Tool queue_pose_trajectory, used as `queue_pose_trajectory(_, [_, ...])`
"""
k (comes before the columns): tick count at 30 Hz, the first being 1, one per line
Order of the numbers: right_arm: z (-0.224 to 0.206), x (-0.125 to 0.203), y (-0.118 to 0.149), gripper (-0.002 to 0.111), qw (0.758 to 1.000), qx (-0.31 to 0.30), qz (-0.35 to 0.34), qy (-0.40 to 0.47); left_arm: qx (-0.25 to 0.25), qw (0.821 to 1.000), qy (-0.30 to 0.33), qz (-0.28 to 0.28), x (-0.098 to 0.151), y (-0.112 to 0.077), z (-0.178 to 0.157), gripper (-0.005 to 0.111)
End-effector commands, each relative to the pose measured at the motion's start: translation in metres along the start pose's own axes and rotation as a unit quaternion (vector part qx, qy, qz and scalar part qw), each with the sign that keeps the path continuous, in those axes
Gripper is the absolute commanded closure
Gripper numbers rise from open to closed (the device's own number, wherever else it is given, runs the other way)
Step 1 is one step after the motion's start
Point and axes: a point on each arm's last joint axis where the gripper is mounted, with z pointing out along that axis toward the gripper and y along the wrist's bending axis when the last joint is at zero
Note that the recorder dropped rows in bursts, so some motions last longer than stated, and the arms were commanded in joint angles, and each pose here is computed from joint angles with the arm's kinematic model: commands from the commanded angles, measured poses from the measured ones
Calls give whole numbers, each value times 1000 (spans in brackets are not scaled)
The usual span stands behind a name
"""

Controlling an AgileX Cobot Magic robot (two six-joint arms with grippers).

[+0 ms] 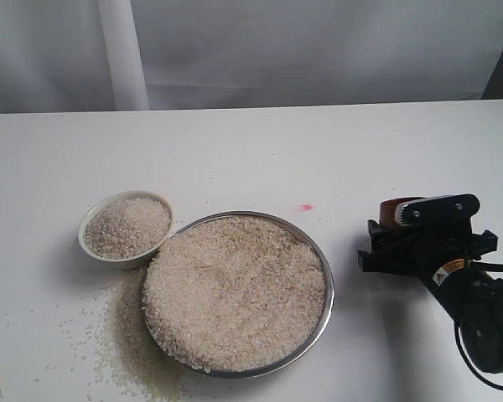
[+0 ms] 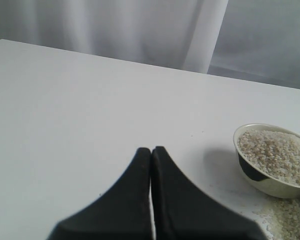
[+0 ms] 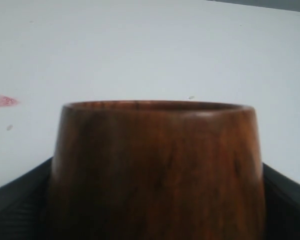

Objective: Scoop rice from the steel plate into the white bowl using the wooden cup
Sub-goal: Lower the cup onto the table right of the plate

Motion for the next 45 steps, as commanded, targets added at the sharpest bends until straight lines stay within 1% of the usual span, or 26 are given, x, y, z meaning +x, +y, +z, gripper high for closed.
queue_pose_trajectory(1, [-1,0,-3,31,1000,9,-3,-3,5,1000,-4,-2,-2,-1,0,107])
queue_pose_trajectory(2, [-1,0,-3,29,1000,9,-3,-4,5,1000,-4,-2,-2,-1,0,107])
queue_pose_trajectory(5, [-1,-1,-4,27,1000,10,-3,-10,5,1000,-4,-2,-2,-1,0,107])
queue_pose_trajectory(29, [-6,1,-6,27,1000,19,-3,-15,5,1000,-4,-2,-2,-1,0,107])
queue_pose_trajectory(31, [-6,0,-6,24,1000,19,-3,-21,5,1000,-4,-2,-2,-1,0,107])
queue_pose_trajectory(36, [-7,1,-5,4,1000,13,-7,-19,5,1000,-4,-2,-2,-1,0,107])
queue_pose_trajectory(37, [-7,1,-5,3,1000,13,-7,-19,5,1000,-4,-2,-2,-1,0,107])
queue_pose_trajectory(45, [-11,4,-7,3,1000,15,-7,-11,5,1000,-4,-2,-2,-1,0,107])
